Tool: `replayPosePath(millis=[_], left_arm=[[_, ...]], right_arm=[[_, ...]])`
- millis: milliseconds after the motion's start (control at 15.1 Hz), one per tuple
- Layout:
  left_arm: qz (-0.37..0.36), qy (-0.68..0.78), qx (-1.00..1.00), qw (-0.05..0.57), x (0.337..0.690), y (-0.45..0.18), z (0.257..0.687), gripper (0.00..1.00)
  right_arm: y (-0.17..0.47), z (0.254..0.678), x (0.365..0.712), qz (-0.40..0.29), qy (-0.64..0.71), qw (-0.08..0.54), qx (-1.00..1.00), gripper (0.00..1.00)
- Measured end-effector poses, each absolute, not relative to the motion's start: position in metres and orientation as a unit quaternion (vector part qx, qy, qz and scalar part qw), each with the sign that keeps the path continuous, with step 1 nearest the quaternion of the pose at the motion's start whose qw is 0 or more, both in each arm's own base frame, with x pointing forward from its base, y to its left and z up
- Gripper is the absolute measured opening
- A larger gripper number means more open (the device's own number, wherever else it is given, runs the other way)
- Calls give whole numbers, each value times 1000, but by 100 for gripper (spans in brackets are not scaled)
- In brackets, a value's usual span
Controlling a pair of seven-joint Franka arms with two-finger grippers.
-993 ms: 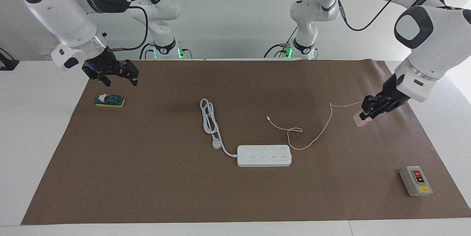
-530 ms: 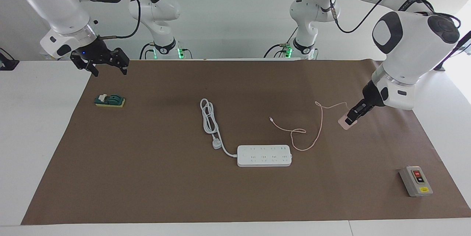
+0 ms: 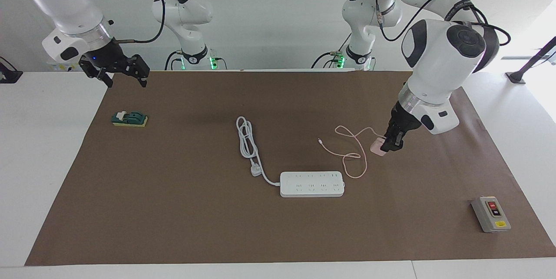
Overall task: Plug charger into power strip
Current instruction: 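Move the charger with the left gripper to a socket on the strip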
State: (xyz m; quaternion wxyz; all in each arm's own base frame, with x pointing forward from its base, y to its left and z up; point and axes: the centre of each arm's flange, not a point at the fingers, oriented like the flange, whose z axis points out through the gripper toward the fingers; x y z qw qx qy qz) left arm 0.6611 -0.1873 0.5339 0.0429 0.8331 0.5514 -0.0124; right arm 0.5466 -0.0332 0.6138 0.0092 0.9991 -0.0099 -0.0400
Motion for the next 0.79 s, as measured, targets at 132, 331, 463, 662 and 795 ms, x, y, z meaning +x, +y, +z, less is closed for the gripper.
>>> replayPosePath(millis=[132, 331, 463, 662, 795], left_arm=[[-15, 599, 799, 41, 664, -203, 518, 32], [-10, 664, 747, 39, 672, -232, 485, 32], [-3, 678, 735, 27, 675, -243, 463, 32], [9, 688, 725, 8, 679, -251, 436, 32], [25, 701, 713, 0, 679, -260, 422, 32]], right_arm=[[-34, 616, 547, -37, -10, 13, 999, 100], [-34, 620, 547, -34, -10, 13, 999, 100], [-34, 620, 547, -33, -10, 13, 999, 100], [-34, 620, 547, -33, -10, 13, 999, 100], [-33, 621, 547, -33, -9, 14, 999, 100]])
